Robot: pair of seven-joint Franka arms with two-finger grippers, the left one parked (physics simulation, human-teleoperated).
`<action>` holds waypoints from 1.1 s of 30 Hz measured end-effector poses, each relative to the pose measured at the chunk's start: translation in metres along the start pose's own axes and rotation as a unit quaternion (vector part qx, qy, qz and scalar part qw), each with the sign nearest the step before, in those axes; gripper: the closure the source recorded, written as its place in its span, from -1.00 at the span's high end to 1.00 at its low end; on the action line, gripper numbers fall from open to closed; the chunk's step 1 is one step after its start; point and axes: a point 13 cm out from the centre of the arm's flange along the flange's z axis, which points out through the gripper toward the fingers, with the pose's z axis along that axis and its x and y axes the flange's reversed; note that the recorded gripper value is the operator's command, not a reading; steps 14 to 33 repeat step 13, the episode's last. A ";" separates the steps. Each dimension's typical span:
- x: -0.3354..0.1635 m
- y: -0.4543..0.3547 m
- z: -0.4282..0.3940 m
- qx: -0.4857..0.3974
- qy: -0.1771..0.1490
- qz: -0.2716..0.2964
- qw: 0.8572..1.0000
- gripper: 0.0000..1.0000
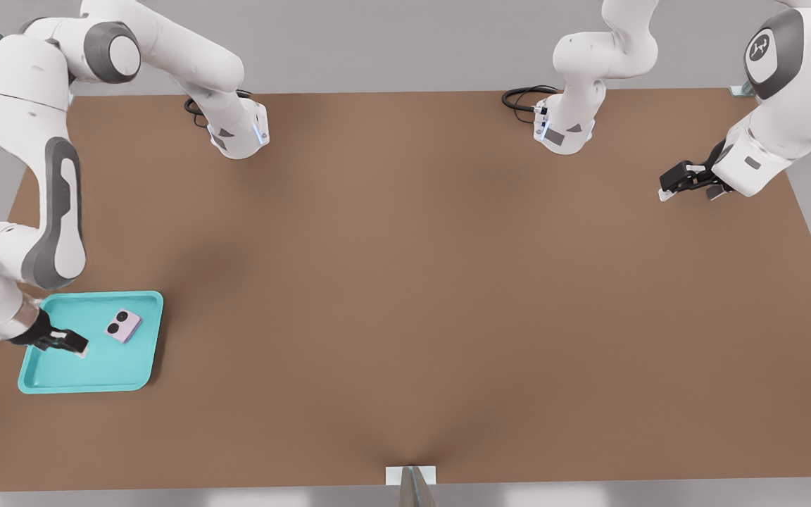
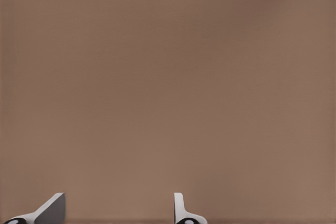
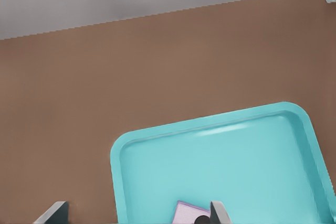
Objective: Keep left arm still and place phone on the tray with right arm
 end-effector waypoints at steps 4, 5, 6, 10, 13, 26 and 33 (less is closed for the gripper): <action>0.001 0.156 -0.192 0.002 -0.028 -0.111 0.993 1.00; 0.021 0.171 -0.221 0.016 -0.019 -0.118 0.993 1.00; 0.044 0.178 -0.241 0.026 -0.006 -0.118 0.993 1.00; 0.106 0.192 -0.255 0.014 0.038 -0.123 0.992 1.00; 0.118 0.200 -0.250 0.009 0.059 -0.128 0.990 1.00; 0.118 0.200 -0.250 0.009 0.059 -0.128 0.990 1.00; 0.118 0.200 -0.250 0.009 0.059 -0.128 0.990 1.00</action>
